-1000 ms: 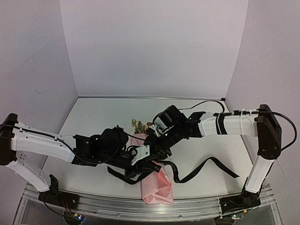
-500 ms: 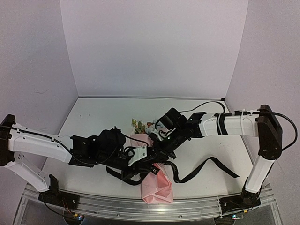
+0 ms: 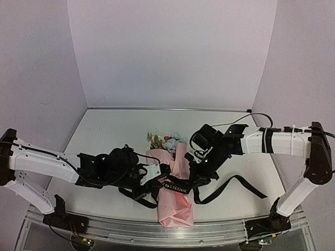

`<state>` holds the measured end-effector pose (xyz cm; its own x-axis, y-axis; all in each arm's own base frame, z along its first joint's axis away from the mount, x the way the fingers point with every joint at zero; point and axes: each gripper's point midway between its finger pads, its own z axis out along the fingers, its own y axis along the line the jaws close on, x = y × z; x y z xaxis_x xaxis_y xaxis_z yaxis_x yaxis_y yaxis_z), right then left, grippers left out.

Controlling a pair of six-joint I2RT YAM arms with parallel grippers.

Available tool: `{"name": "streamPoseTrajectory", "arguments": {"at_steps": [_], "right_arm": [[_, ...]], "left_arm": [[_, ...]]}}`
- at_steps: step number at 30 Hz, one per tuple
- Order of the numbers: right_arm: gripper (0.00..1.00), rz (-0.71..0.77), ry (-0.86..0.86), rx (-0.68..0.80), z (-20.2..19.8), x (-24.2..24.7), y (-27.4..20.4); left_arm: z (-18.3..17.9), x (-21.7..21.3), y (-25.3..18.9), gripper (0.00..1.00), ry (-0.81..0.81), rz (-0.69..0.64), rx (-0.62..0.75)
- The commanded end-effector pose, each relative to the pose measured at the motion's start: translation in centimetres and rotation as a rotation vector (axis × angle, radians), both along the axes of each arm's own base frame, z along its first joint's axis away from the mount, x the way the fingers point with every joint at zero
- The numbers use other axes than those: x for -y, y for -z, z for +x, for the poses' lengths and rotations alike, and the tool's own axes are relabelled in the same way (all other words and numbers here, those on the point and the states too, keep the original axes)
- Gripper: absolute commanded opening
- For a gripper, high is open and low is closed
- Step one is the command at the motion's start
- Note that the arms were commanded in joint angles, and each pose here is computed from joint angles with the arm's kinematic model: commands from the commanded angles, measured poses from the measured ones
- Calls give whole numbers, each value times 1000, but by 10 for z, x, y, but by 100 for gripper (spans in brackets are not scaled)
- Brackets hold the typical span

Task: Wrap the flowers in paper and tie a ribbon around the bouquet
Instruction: Pass from the left arm to the right, then pick up the left side of the half-tied ribbon at the center of the board.

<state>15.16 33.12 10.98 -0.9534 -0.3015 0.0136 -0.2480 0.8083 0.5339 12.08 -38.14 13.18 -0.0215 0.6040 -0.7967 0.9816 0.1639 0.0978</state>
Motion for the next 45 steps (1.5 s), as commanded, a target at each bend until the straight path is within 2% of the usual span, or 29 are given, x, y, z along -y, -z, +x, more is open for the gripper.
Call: {"name": "streamPoseTrajectory", "arguments": {"at_steps": [1,3,4,6,8,10,16,19,23,27,30,34,39,45], "right_arm": [[0,-91,-25,46,-2,19,9],[0,-117,-30,55,-2,23,11],[0,-127,-30,61,-1,26,12],[0,-148,-29,68,-1,30,13],[0,-156,-31,73,-1,32,14],[0,-161,-36,80,-2,33,15],[0,-166,-51,91,-2,33,13],[0,-165,-60,90,-3,32,14],[0,-164,-67,86,-4,31,16],[0,-152,-73,92,-3,28,14],[0,-149,-77,103,-2,28,13],[0,-145,-78,110,-1,27,12],[0,-142,-77,105,0,24,12],[0,-142,-73,101,0,24,13]], "left_arm": [[35,-11,-9,10,-107,15,81],[51,-18,-9,26,-168,15,69],[52,-19,-10,37,-178,7,50],[47,-17,-16,51,-199,-35,-27],[45,-19,-28,59,-274,-132,-126],[46,-31,-33,63,-383,-216,-215],[64,-101,5,59,-976,-193,-503],[57,-119,29,54,-1192,-132,-651],[46,-137,61,56,-1361,-7,-730],[43,-157,78,62,-1451,48,-719],[45,-165,91,62,-1480,49,-746],[55,-157,95,61,-1437,24,-736],[62,-157,109,61,-1438,98,-683],[64,-154,120,49,-1430,104,-682]]}}
